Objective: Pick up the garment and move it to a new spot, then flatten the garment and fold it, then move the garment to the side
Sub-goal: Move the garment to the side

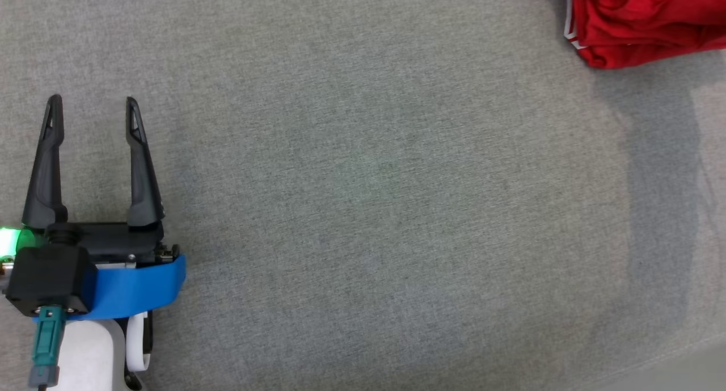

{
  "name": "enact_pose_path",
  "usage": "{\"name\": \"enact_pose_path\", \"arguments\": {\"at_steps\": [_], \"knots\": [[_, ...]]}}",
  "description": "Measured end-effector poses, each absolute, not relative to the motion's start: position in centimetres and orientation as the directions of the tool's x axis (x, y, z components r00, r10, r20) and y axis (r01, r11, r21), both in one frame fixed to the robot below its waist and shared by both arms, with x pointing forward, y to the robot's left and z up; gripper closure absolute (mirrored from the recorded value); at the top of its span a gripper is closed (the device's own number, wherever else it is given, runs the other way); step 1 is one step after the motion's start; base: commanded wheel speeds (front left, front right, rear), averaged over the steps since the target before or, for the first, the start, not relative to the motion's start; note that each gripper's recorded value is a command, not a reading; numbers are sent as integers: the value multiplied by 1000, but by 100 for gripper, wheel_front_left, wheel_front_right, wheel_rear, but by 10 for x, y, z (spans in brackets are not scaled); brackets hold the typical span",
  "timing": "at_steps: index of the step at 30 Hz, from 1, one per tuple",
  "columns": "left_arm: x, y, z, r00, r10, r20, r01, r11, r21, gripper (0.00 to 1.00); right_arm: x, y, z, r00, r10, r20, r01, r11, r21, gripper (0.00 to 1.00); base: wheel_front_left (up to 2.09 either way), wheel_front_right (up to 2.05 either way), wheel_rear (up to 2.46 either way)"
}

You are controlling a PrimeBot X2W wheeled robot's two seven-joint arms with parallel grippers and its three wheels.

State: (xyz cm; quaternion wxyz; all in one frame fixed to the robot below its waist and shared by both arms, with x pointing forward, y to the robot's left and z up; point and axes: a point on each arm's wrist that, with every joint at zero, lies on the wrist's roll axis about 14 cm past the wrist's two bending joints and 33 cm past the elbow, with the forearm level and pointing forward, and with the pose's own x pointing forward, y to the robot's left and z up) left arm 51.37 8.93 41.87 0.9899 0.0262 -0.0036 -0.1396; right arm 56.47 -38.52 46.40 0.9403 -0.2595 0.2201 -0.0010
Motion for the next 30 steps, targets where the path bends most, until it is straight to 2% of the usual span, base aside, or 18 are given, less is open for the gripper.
{"name": "enact_pose_path", "arguments": {"at_steps": [6, 11, 12, 13, 14, 18, 21, 26, 30], "knots": [[518, 98, 417, 967, -254, 3, 253, 965, 64, 0, 573, -399, 453, 878, -171, -447, -92, 856, -509, 100, 0, 0, 0], [518, 102, 411, 969, -246, -12, 246, 967, 68, 0, 568, -414, 429, 823, -247, -511, -77, 843, -532, 99, 0, 0, 0], [519, 103, 410, 970, -243, -15, 244, 967, 69, 0, 569, -416, 427, 821, -254, -511, -70, 844, -532, 77, 0, 0, 0], [519, 104, 408, 970, -241, -18, 242, 968, 70, 0, 573, -416, 427, 828, -256, -499, -58, 846, -531, 32, 0, 0, 0], [519, 104, 407, 970, -241, -20, 242, 968, 71, 0, 575, -417, 428, 832, -259, -490, -50, 845, -533, 0, 0, 0, 0], [519, 110, 408, 974, -228, -19, 228, 970, 78, 0, 579, -418, 425, 839, -268, -473, -39, 838, -544, 0, 0, 0, 0], [517, 116, 413, 978, -207, -12, 208, 975, 81, 0, 584, -410, 436, 874, -240, -424, -30, 842, -539, 0, 0, 0, 0], [503, 128, 428, 986, -166, -1, 166, 983, 74, 0, 598, -378, 476, 942, -153, -299, -11, 875, -484, 0, 0, 0, 0], [485, 139, 444, 992, -128, 10, 127, 990, 65, 0, 607, -334, 530, 990, -25, -139, -35, 908, -417, 0, 0, 0, 0]]}}
